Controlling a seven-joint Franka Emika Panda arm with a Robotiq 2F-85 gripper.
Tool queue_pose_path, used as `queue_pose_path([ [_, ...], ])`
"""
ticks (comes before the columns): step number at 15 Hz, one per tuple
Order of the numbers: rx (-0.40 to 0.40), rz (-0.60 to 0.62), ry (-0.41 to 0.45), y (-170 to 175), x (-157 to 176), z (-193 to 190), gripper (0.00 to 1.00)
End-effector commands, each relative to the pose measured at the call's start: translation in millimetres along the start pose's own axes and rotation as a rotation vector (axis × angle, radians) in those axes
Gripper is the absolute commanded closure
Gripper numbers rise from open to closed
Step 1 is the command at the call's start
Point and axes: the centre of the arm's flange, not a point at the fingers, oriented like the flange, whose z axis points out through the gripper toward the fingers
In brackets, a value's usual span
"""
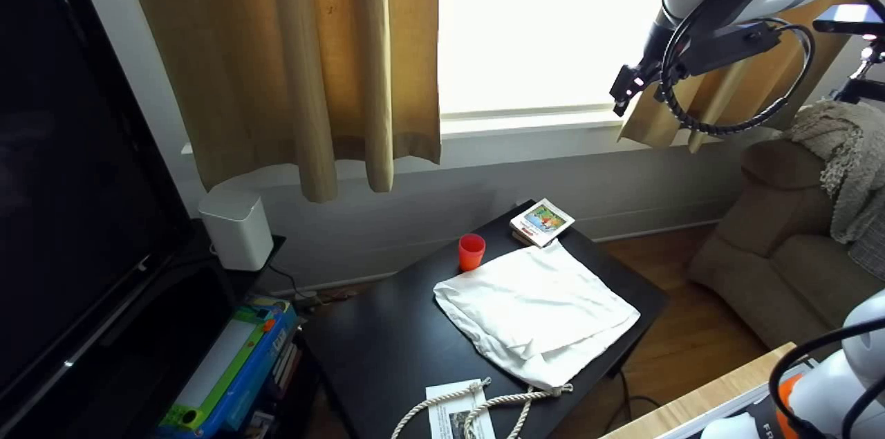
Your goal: Fold the white towel
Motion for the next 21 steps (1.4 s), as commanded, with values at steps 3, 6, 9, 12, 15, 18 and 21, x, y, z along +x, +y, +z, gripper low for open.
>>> queue_pose_path([
  [3, 0.056, 0.035, -0.040, -86.6, 19.2, 48.7, 0.00],
  [6, 0.104, 0.118, -0.107, -159.4, 29.8, 86.3, 0.00],
  [9, 0.143, 0.220, -0.185, -220.0, 34.9, 135.4, 0.00],
  [12, 0.195, 0.266, -0.226, -255.5, 38.7, 181.7, 0.00],
  [15, 0.179, 0.235, -0.226, -250.8, 23.3, 174.5, 0.00],
  [18, 0.181, 0.244, -0.232, -251.3, 30.1, 183.2, 0.00],
  [21, 0.167, 0.272, -0.240, -253.7, 34.9, 197.2, 0.00],
])
